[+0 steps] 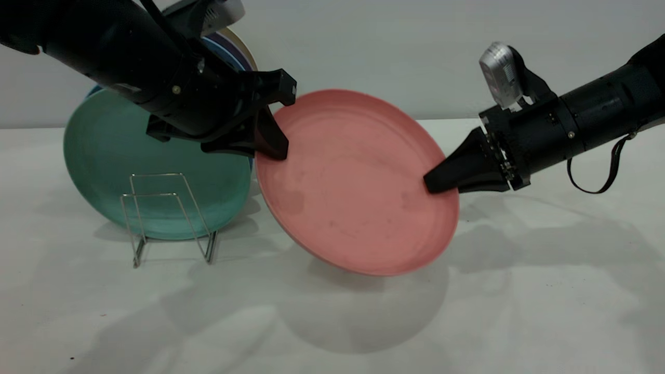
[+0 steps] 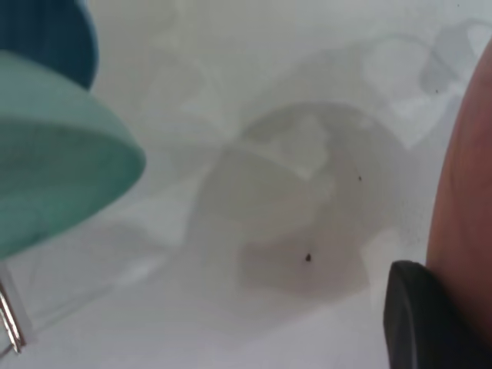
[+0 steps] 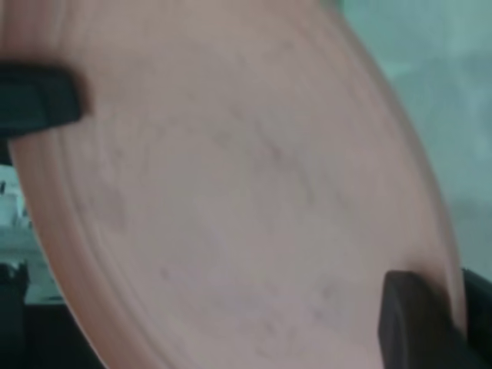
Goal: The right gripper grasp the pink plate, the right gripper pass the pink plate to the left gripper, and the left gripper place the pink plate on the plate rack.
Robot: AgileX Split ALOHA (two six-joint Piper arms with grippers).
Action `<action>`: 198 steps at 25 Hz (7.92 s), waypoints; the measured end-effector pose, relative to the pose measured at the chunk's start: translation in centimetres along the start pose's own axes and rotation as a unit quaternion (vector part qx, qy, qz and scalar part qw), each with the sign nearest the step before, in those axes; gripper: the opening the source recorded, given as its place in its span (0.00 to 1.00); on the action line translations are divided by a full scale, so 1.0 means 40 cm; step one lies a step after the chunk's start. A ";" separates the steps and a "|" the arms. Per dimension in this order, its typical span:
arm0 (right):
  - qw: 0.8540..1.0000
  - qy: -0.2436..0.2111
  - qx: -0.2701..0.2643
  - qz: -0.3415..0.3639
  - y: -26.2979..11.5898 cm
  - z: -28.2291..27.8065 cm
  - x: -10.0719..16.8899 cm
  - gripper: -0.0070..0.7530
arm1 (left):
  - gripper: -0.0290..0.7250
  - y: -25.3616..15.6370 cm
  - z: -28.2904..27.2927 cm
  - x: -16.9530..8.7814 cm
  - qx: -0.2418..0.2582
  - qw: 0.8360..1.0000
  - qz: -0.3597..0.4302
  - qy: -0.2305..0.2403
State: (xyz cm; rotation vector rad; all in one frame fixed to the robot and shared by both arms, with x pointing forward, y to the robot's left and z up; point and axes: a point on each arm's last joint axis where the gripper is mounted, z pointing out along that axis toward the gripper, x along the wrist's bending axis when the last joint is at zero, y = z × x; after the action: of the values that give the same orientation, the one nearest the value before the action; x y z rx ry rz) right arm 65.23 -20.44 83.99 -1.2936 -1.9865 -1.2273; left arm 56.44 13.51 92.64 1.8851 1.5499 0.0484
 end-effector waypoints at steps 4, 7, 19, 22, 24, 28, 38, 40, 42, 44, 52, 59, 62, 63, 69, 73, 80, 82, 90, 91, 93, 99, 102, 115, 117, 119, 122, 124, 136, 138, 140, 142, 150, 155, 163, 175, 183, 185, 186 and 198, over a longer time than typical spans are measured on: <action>0.999 -0.009 -0.029 -0.017 0.037 -0.034 0.037 0.35 | 0.08 0.003 0.000 0.002 -0.006 1.000 0.021 0.006; 0.997 -0.037 -0.058 -0.038 0.073 -0.083 0.067 0.55 | 0.07 0.006 0.000 0.005 -0.011 0.999 0.046 0.011; 0.986 -0.075 -0.113 -0.097 0.137 -0.384 0.299 0.70 | 0.07 0.070 -0.097 -0.005 -0.083 0.926 0.362 0.073; 0.985 -0.112 -0.074 -0.113 0.118 -0.429 0.387 0.62 | 0.07 0.105 -0.180 -0.003 -0.116 0.870 0.468 0.104; 0.982 -0.141 -0.050 -0.114 0.104 -0.444 0.438 0.57 | 0.07 0.123 -0.232 0.009 -0.130 0.838 0.515 0.125; 0.973 -0.192 -0.027 -0.127 0.066 -0.476 0.551 0.50 | 0.07 0.140 -0.321 0.042 -0.141 0.789 0.580 0.143; 0.955 -0.236 -0.052 -0.174 -0.195 -0.528 0.770 0.48 | 0.07 0.128 -0.413 0.114 -0.096 0.741 0.646 0.157; 0.953 -0.241 -0.049 -0.177 -0.261 -0.520 0.780 0.48 | 0.07 0.128 -0.416 0.123 -0.086 0.732 0.655 0.165; 0.950 -0.247 -0.049 -0.182 -0.325 -0.511 0.790 0.48 | 0.07 0.130 -0.415 0.129 -0.080 0.724 0.661 0.177; 0.948 -0.255 -0.054 -0.185 -0.377 -0.506 0.798 0.48 | 0.07 0.133 -0.408 0.138 -0.073 0.720 0.664 0.187; 0.929 -0.322 -0.077 -0.168 -0.519 -0.497 0.793 0.48 | 0.08 0.126 -0.365 0.164 -0.041 0.715 0.675 0.178; 0.916 -0.354 -0.097 -0.164 -0.567 -0.500 0.794 0.48 | 0.08 0.123 -0.354 0.173 -0.027 0.707 0.684 0.177; 0.914 -0.356 -0.100 -0.166 -0.571 -0.501 0.796 0.48 | 0.08 0.123 -0.354 0.173 -0.027 0.707 0.684 0.177; 0.914 -0.356 -0.101 -0.166 -0.572 -0.501 0.796 0.48 | 0.08 0.124 -0.354 0.173 -0.027 0.706 0.685 0.178; 0.915 -0.357 -0.097 -0.163 -0.574 -0.498 0.790 0.48 | 0.08 0.125 -0.377 0.161 -0.021 0.678 0.709 0.190; 0.914 -0.358 -0.098 -0.164 -0.574 -0.499 0.789 0.48 | 0.08 0.125 -0.383 0.157 -0.022 0.674 0.713 0.191; 0.911 -0.362 -0.106 -0.166 -0.570 -0.500 0.789 0.48 | 0.08 0.121 -0.367 0.155 -0.016 0.674 0.717 0.179; 0.911 -0.362 -0.106 -0.166 -0.570 -0.500 0.789 0.48 | 0.08 0.120 -0.361 0.154 -0.015 0.674 0.717 0.176; 0.910 -0.363 -0.108 -0.167 -0.569 -0.501 0.789 0.48 | 0.08 0.122 -0.349 0.127 -0.018 0.654 0.735 0.179; 0.910 -0.363 -0.109 -0.167 -0.568 -0.501 0.789 0.48 | 0.08 0.124 -0.346 0.119 -0.021 0.648 0.739 0.181; 0.910 -0.363 -0.109 -0.167 -0.568 -0.501 0.789 0.48 | 0.08 0.127 -0.342 0.108 -0.024 0.638 0.746 0.188; 0.910 -0.363 -0.109 -0.167 -0.568 -0.501 0.789 0.48 | 0.08 0.125 -0.340 0.111 -0.025 0.635 0.746 0.200; 0.910 -0.363 -0.109 -0.167 -0.568 -0.501 0.789 0.48 | 0.08 0.102 -0.327 0.120 -0.011 0.636 0.748 0.190; 0.910 -0.363 -0.109 -0.167 -0.568 -0.501 0.789 0.48 | 0.09 0.082 -0.317 0.134 0.007 0.619 0.760 0.198; 0.910 -0.363 -0.109 -0.167 -0.568 -0.501 0.789 0.48 | 0.09 0.079 -0.316 0.133 0.010 0.620 0.761 0.192; 0.910 -0.363 -0.109 -0.167 -0.568 -0.501 0.789 0.48 | 0.10 0.077 -0.315 0.132 0.011 0.621 0.761 0.187; 0.910 -0.363 -0.109 -0.167 -0.568 -0.501 0.789 0.48 | 0.11 0.076 -0.309 0.133 0.009 0.632 0.753 0.183; 0.910 -0.363 -0.109 -0.167 -0.568 -0.501 0.789 0.48 | 0.12 0.074 -0.300 0.136 0.008 0.641 0.746 0.178; 0.910 -0.363 -0.109 -0.167 -0.568 -0.501 0.789 0.48 | 0.38 0.075 -0.254 0.162 0.010 0.669 0.719 0.187; 0.910 -0.363 -0.109 -0.167 -0.568 -0.501 0.789 0.48 | 0.42 0.080 -0.253 0.165 0.006 0.670 0.716 0.197; 0.910 -0.363 -0.109 -0.167 -0.568 -0.501 0.789 0.48 | 0.45 0.082 -0.254 0.166 0.004 0.669 0.715 0.204; 0.910 -0.363 -0.109 -0.167 -0.568 -0.501 0.789 0.48 | 0.45 0.083 -0.254 0.167 0.003 0.669 0.714 0.207; 0.892 -0.431 -0.072 -0.112 -0.612 -0.516 0.758 0.48 | 0.45 0.112 -0.385 0.101 -0.113 0.748 0.609 0.238; 0.860 -0.497 -0.088 -0.067 -0.677 -0.521 0.719 0.48 | 0.45 0.108 -0.562 0.018 -0.291 0.835 0.411 0.220; 0.832 -0.505 -0.197 -0.122 -0.760 -0.525 0.763 0.48 | 0.45 -0.066 -0.709 -0.024 -0.422 0.857 0.243 0.168; 0.832 -0.490 -0.229 -0.121 -0.776 -0.519 0.774 0.48 | 0.45 -0.235 -0.722 0.016 -0.467 0.861 0.115 0.167; 0.834 -0.487 -0.235 -0.111 -0.776 -0.519 0.774 0.48 | 0.45 -0.259 -0.694 -0.087 -0.417 0.898 0.079 -0.117; 0.834 -0.486 -0.236 -0.109 -0.776 -0.519 0.774 0.48 | 0.45 -0.299 -0.671 -0.115 -0.326 0.920 0.135 -0.170; 0.834 -0.486 -0.236 -0.109 -0.776 -0.519 0.774 0.48 | 0.44 -0.328 -0.656 -0.120 -0.260 0.934 0.159 -0.184; 0.825 -0.490 -0.259 -0.115 -0.761 -0.514 0.751 0.48 | 0.44 -0.486 -0.687 0.000 0.010 0.991 0.078 0.104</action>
State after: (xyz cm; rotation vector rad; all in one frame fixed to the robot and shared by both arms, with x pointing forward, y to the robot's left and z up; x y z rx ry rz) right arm 22.99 -28.83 103.94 -2.3729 -2.6378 -1.4278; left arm 27.90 27.63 103.52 2.0675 1.5388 0.3090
